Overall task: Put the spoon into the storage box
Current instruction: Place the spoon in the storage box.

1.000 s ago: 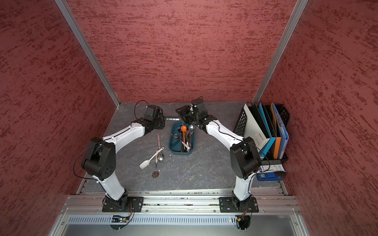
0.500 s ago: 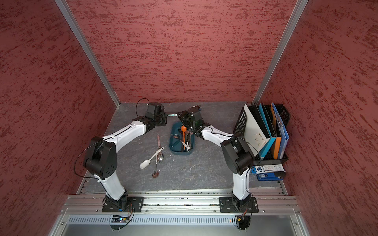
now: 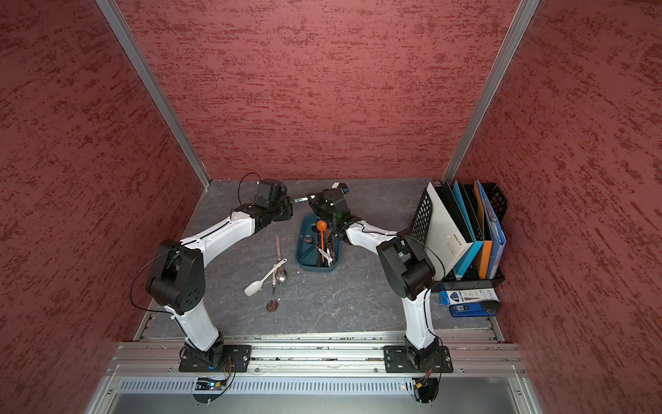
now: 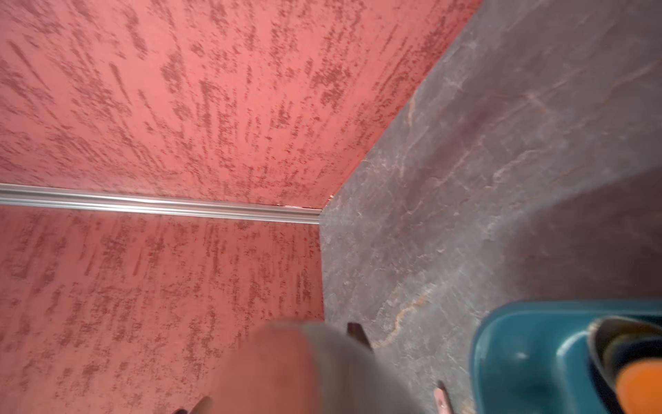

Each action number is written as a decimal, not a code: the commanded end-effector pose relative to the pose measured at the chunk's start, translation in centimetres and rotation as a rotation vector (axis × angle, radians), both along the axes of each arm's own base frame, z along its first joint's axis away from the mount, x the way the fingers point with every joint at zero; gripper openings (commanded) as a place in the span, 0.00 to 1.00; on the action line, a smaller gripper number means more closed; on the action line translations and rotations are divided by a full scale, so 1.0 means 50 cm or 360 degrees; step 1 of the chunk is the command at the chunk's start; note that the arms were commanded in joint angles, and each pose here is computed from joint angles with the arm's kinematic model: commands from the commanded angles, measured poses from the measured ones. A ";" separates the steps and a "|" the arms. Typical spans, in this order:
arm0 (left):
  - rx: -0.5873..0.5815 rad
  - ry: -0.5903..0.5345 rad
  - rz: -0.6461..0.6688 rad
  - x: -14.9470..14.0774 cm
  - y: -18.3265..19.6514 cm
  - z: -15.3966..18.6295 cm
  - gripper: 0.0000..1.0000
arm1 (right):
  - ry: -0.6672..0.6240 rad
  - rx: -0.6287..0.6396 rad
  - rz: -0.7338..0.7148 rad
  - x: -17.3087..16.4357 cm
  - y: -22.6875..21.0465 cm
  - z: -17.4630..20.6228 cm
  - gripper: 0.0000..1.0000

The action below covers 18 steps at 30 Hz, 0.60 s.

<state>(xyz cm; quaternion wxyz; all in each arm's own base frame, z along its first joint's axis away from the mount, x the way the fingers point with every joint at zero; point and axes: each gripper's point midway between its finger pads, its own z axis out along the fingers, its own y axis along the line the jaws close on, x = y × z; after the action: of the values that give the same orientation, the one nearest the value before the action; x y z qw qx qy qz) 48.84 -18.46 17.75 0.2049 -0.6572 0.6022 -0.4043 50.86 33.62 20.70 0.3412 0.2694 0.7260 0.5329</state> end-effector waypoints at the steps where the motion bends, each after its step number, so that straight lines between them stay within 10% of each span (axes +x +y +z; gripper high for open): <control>1: -0.0018 0.0061 -0.0173 -0.015 -0.044 -0.035 0.02 | -0.0131 -0.0005 -0.0097 0.025 -0.013 0.038 0.10; 11: 0.0090 -0.0012 -0.0409 -0.035 -0.030 -0.043 0.91 | -0.0002 -0.0095 -0.0147 0.022 -0.062 0.014 0.08; 18: 0.0447 -0.0089 -0.0721 -0.094 0.055 -0.040 1.00 | 0.0243 -0.0127 0.0030 0.012 -0.110 -0.038 0.04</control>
<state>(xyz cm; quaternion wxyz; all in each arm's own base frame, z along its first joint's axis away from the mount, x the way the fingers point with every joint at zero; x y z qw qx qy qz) 45.49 -16.97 14.04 0.1849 -0.5361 0.7319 -0.3777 52.37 29.01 17.70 0.3243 0.3056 0.7568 0.4782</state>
